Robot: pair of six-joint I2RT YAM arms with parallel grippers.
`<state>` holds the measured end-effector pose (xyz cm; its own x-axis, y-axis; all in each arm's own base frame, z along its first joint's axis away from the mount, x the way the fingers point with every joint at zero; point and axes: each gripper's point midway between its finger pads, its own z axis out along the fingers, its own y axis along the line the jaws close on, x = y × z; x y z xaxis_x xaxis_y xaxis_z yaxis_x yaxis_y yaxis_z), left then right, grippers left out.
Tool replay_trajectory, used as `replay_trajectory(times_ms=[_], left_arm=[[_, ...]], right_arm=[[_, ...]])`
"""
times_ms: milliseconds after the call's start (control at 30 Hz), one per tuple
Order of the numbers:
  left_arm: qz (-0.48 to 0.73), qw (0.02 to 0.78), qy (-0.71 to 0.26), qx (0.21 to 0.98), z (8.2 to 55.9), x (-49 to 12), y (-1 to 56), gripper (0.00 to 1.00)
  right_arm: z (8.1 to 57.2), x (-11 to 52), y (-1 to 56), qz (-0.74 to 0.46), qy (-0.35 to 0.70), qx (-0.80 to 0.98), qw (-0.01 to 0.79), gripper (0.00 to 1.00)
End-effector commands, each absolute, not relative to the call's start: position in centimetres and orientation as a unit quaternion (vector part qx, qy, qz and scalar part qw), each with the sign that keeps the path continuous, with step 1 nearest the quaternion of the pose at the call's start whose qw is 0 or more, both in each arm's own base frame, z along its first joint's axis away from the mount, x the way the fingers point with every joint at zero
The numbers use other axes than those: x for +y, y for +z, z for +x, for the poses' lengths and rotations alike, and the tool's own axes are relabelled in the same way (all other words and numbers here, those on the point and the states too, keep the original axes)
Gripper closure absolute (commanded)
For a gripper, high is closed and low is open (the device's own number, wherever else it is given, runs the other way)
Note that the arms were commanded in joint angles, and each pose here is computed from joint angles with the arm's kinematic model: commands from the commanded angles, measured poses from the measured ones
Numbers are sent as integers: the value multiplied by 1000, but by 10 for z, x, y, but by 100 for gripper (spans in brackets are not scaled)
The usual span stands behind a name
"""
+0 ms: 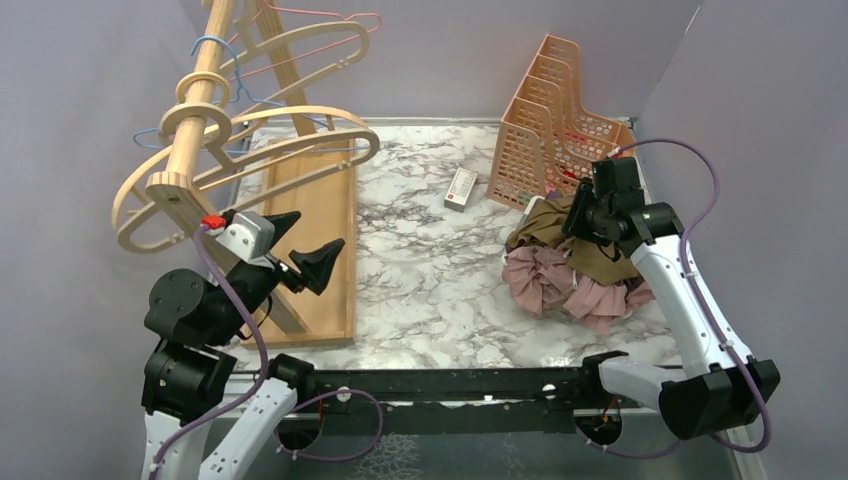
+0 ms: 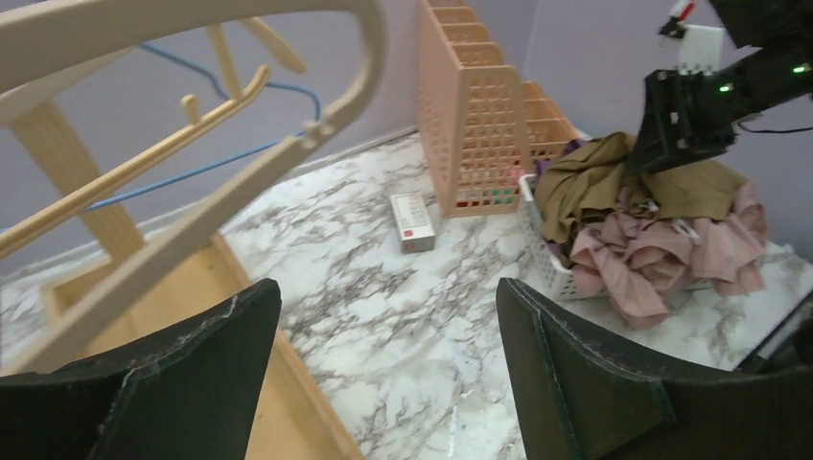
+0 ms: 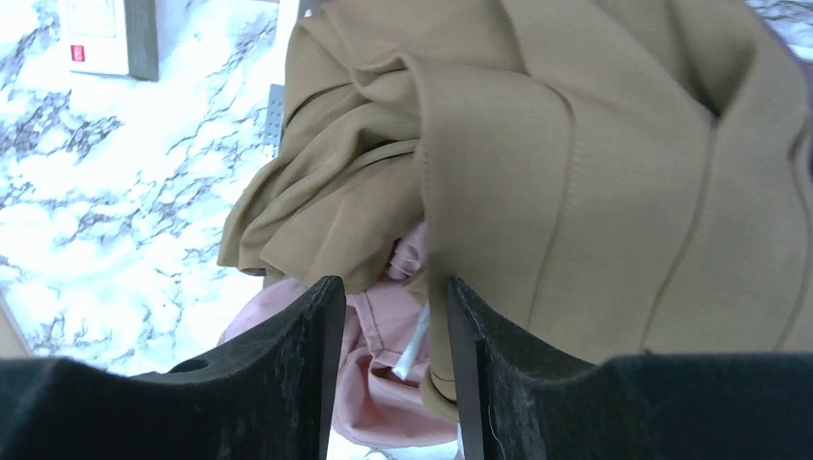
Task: Place the skirt on the hanger
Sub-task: Adjust the clothesline at the center of the board.
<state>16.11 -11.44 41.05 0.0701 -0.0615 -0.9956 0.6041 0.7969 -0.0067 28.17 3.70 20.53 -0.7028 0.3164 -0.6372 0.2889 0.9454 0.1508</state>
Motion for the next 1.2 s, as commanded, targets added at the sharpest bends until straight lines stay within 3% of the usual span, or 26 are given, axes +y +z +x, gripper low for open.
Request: replay_trajectory(times_ms=[0,133,400,600,800,933,1167], left_arm=[[112,684,-157,704,177,-73,381,20],[33,673,-70,736,187,-34,369,32],[-74,639,80,761,184,30,356,36],[-18,654,8,756,180,1,361,33],[5,666,-58,744,166,-18,359,30],[-5,651,-115,750,159,-34,345,29],[-4,618,-166,769,146,-49,325,26]], right_arm=[[297,59,213,131,74,923,354,52],[303,81,216,99,121,923,351,52],[298,168,226,28,198,907,370,52],[259,273,202,-69,256,900,346,50],[223,388,153,-138,306,902,273,37],[242,445,135,-92,321,908,251,33],[294,513,121,-67,333,898,281,27]])
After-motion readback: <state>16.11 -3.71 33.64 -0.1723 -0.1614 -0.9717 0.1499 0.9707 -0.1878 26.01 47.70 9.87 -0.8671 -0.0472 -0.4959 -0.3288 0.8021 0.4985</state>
